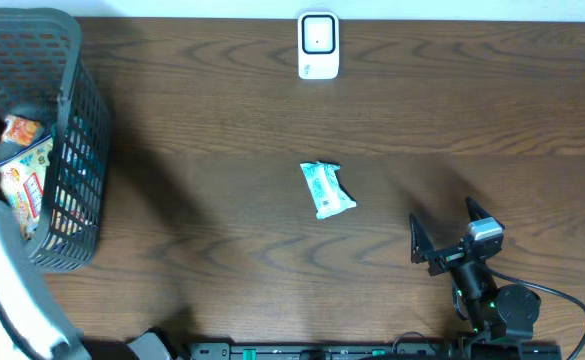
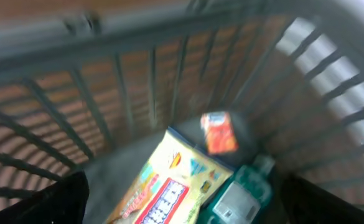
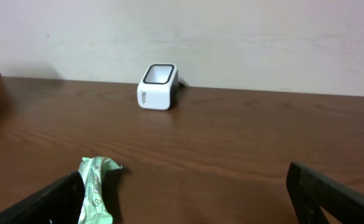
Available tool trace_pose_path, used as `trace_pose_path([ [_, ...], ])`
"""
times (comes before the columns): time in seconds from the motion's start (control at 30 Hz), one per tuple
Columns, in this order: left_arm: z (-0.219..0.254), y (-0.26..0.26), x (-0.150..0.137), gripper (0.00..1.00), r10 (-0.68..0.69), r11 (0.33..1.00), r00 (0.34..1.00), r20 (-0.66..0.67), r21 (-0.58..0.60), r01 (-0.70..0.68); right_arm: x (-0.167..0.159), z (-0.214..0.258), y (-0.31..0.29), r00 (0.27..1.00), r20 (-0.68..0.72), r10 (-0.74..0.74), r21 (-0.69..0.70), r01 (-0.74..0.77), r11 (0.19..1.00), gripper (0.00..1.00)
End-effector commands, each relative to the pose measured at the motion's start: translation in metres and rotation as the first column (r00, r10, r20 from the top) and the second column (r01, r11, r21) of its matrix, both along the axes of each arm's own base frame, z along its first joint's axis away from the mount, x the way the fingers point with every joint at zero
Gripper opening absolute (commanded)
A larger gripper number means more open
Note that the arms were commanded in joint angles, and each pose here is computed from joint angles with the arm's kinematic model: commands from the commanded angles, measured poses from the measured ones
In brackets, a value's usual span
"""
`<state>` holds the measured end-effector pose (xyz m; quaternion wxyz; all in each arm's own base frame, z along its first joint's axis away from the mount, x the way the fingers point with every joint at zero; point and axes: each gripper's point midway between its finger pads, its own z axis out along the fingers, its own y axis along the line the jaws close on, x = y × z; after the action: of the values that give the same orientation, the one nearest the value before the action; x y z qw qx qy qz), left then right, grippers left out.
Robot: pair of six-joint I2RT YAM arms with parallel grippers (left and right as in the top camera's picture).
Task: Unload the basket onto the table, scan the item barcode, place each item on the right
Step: 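Reach the left gripper back into the basket toward the yellow snack bag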
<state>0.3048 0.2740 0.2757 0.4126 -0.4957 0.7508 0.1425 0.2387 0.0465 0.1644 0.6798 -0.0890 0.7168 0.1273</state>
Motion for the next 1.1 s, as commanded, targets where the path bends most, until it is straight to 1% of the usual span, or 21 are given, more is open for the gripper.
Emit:
trace_pose_path([
  [0.0,-0.045,-0.015,0.03,0.98,-0.269,0.938,0.961,0.06,-0.209,0.275,0.0,-0.001,0.0,1.0,0.0,-0.003,-0.008,0.003,1.0,0.99],
  [0.13,-0.101,-0.014,0.037,0.98,-0.359,0.889,0.933,-0.03,-0.314,0.332,0.0,-0.001,0.0,1.0,0.0,-0.003,-0.008,0.003,1.0,0.99],
  [0.27,-0.148,-0.026,0.044,0.98,-0.469,0.835,0.874,-0.123,-0.385,0.394,0.0,-0.001,0.0,1.0,0.0,-0.003,-0.008,0.003,1.0,0.99],
  [0.3,-0.158,-0.029,0.045,0.98,-0.48,0.827,0.865,-0.143,-0.403,0.392,0.0,-0.001,0.0,1.0,0.0,-0.003,-0.008,0.003,1.0,0.99],
  [0.43,-0.192,-0.03,0.041,0.98,-0.478,0.826,0.847,-0.233,-0.447,0.343,0.0,-0.001,0.0,1.0,0.0,-0.003,-0.008,0.003,1.0,0.99],
  [0.63,-0.234,-0.031,0.019,0.98,-0.465,0.82,0.821,-0.332,-0.511,0.257,0.0,-0.001,0.0,1.0,0.0,-0.003,-0.008,0.003,1.0,0.99],
  [0.83,-0.25,-0.034,0.013,0.98,-0.473,0.806,0.809,-0.348,-0.542,0.238,0.0,-0.001,0.0,1.0,0.0,-0.003,-0.008,0.003,1.0,0.99],
  [0.93,-0.259,-0.038,0.007,0.98,-0.508,0.791,0.779,-0.368,-0.557,0.253,0.0,-0.001,0.0,1.0,0.0,-0.003,-0.008,0.003,1.0,0.99],
  [1.07,-0.279,-0.039,-0.018,0.99,-0.487,0.808,0.743,-0.459,-0.56,0.183,0.0,-0.001,0.0,1.0,0.0,-0.003,-0.008,0.003,1.0,0.99],
])
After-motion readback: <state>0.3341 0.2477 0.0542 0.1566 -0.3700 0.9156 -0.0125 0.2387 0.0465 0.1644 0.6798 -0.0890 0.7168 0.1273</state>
